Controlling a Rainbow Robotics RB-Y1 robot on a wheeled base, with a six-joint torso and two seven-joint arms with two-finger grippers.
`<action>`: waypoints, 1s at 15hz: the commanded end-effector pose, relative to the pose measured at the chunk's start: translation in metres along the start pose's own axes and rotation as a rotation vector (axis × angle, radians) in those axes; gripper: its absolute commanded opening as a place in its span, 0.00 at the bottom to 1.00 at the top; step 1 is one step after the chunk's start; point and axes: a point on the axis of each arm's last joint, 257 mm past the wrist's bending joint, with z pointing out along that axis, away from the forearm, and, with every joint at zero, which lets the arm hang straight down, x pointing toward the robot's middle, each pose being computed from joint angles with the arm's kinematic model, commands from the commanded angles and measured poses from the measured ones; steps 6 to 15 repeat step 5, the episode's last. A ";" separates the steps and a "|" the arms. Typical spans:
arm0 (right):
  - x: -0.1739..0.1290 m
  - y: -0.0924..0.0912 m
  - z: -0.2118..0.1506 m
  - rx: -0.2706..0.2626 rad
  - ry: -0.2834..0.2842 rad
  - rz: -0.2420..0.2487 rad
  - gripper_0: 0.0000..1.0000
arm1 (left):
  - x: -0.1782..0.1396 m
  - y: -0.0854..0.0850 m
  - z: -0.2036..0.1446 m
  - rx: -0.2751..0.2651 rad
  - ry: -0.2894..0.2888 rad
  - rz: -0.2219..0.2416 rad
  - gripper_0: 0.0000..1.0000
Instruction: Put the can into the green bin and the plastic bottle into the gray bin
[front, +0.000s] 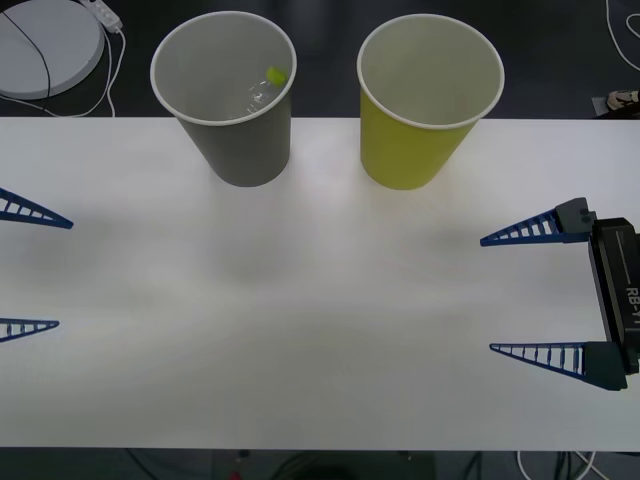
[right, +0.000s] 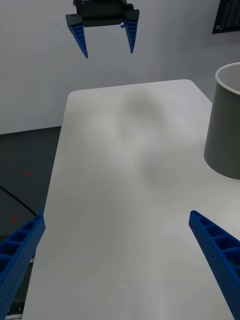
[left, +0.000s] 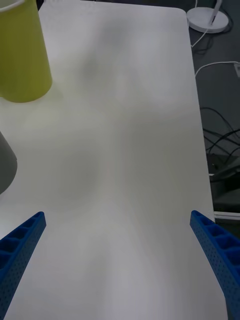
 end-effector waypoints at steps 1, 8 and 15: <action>0.000 0.000 0.000 0.000 0.000 0.000 1.00 | -0.001 0.000 0.000 0.001 -0.003 0.003 1.00; 0.000 0.000 0.000 0.000 0.000 0.000 1.00 | -0.001 0.000 0.001 -0.001 -0.010 0.003 1.00; 0.000 0.000 0.000 0.000 0.000 0.000 1.00 | -0.001 0.000 0.001 -0.001 -0.010 0.003 1.00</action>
